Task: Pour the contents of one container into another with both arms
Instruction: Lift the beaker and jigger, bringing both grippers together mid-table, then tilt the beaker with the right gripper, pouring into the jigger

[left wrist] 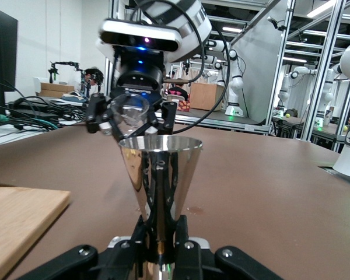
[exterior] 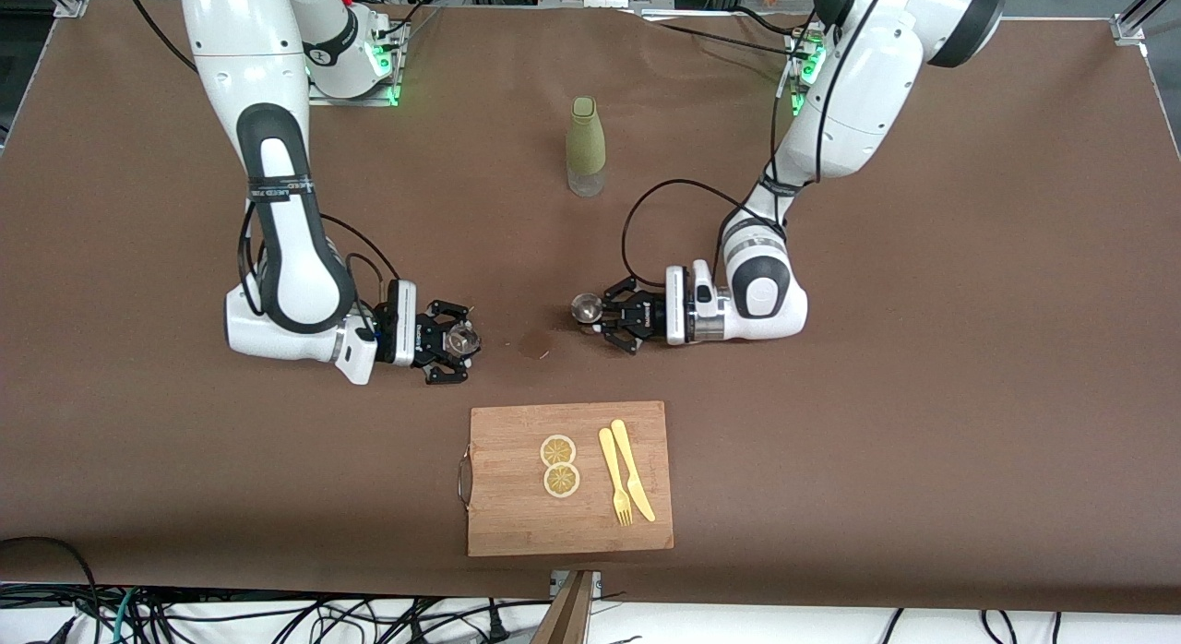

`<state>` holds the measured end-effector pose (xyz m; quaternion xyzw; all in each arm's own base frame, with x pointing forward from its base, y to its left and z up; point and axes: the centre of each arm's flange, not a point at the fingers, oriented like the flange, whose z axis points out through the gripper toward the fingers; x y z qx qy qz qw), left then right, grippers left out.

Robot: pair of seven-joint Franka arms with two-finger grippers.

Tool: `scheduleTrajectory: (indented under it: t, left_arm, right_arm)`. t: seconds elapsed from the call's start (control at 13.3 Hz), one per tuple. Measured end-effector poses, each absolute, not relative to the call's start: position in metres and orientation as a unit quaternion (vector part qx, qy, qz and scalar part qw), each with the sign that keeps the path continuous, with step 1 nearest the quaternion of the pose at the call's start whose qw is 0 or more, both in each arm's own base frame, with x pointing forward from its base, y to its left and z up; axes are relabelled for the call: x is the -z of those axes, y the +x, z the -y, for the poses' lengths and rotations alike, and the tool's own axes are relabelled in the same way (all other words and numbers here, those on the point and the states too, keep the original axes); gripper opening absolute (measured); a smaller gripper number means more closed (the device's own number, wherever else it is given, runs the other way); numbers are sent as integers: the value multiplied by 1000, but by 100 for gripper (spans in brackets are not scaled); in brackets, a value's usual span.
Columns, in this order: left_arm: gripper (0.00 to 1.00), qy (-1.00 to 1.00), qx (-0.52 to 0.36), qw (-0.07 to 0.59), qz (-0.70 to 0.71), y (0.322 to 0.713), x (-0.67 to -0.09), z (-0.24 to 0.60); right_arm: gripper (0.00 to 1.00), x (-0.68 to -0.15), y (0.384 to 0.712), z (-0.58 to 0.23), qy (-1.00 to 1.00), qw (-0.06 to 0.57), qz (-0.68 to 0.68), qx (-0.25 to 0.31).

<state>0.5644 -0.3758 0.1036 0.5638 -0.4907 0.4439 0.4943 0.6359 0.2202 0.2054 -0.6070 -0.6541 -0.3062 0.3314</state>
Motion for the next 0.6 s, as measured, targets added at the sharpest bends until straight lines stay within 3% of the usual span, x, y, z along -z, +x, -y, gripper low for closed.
scheduleTrajectory:
  t: [0.6]
  left_arm:
    - [21, 587, -440, 472, 489, 559, -81, 423]
  right_arm:
    - [12, -213, 619, -261, -621, 291, 666, 293]
